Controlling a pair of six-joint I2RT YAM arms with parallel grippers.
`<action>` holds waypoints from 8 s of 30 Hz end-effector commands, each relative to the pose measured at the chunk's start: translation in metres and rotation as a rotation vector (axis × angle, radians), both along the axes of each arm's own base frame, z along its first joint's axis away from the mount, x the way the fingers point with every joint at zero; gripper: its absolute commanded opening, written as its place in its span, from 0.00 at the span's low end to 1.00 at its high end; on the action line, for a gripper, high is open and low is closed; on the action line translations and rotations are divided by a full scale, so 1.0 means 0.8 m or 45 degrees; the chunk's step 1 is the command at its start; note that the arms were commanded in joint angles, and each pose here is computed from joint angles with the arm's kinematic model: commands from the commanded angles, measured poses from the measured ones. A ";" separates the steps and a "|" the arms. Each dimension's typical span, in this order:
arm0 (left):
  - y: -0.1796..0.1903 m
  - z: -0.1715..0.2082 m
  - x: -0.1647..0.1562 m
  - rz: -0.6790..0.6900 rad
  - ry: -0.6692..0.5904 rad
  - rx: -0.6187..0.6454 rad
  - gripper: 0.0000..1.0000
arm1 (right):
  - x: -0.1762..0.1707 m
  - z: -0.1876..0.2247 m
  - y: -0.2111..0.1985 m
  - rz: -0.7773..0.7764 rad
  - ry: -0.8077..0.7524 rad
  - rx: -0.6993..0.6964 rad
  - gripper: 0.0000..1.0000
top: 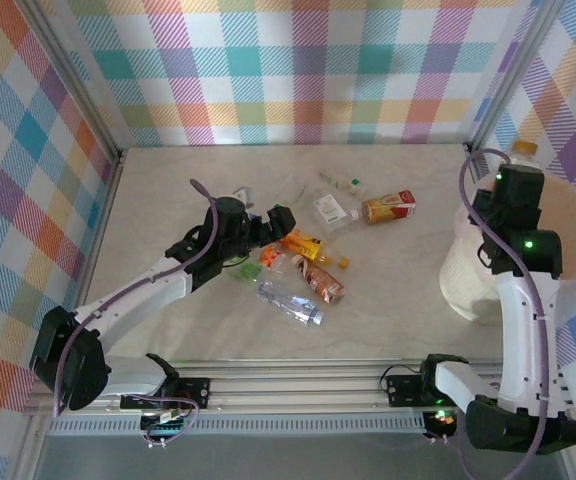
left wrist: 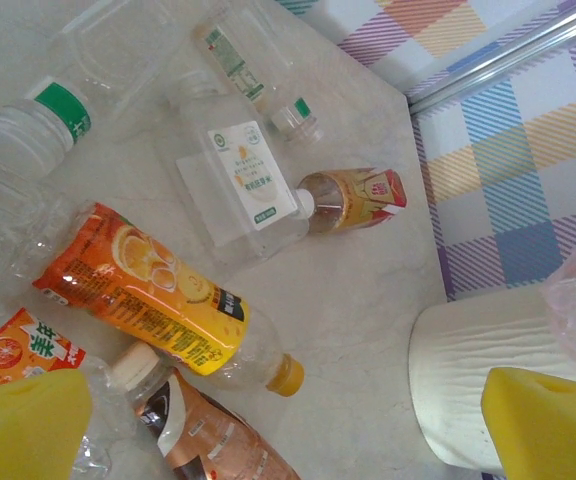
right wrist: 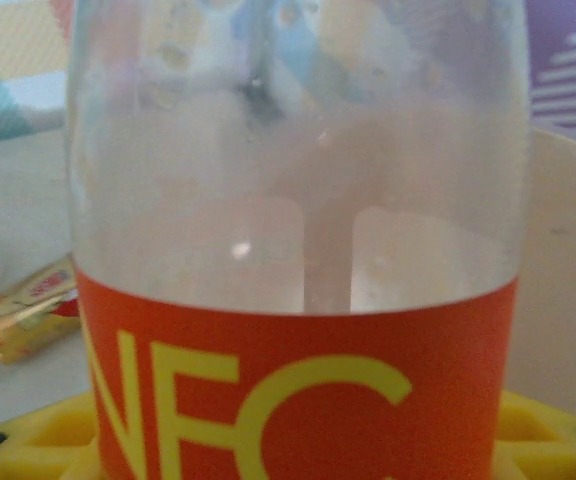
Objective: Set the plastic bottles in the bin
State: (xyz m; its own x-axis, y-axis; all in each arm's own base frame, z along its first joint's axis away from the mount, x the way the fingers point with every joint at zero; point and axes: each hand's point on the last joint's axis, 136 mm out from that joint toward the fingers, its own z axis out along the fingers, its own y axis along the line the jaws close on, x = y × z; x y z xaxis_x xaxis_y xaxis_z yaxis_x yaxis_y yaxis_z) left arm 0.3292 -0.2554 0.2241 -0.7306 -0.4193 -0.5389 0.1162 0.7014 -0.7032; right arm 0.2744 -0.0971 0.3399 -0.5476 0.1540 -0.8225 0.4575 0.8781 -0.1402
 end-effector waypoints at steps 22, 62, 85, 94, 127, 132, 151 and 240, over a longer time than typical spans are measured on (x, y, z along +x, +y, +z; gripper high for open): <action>0.000 0.011 -0.012 -0.095 -0.121 0.104 1.00 | -0.019 -0.114 -0.074 -0.295 0.307 0.374 0.59; 0.109 -0.059 -0.001 0.384 0.254 0.228 1.00 | 0.009 0.051 0.186 0.797 -0.188 0.706 0.84; 0.133 -0.092 -0.028 0.461 0.329 0.241 1.00 | 0.173 -0.174 0.281 0.449 0.148 0.837 1.00; 0.143 -0.093 -0.034 0.483 0.306 0.260 1.00 | 0.198 -0.254 0.227 -0.333 0.191 0.860 1.00; 0.081 0.008 -0.051 -0.033 -0.150 0.114 1.00 | 0.280 -0.389 0.160 -0.861 0.277 0.831 0.96; 0.041 0.027 -0.060 -0.253 -0.226 0.060 1.00 | 0.281 -0.385 0.162 -0.836 0.253 0.855 0.88; -0.004 0.049 -0.070 -0.378 -0.332 0.004 1.00 | 0.300 -0.293 0.200 -0.168 -0.031 0.942 0.56; -0.097 0.046 -0.032 -0.306 -0.314 -0.058 1.00 | -0.027 -0.028 -0.184 -0.687 -0.221 -0.260 0.71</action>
State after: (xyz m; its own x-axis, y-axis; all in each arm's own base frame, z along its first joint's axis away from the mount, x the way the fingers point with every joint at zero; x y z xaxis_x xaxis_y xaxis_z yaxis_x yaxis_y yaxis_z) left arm 0.3107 -0.3352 0.2534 -0.6807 -0.2883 -0.6734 0.4221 0.5969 -0.6823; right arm 0.2577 -0.2367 0.3160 -0.3363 0.1848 -0.9235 0.8252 0.5304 -0.1944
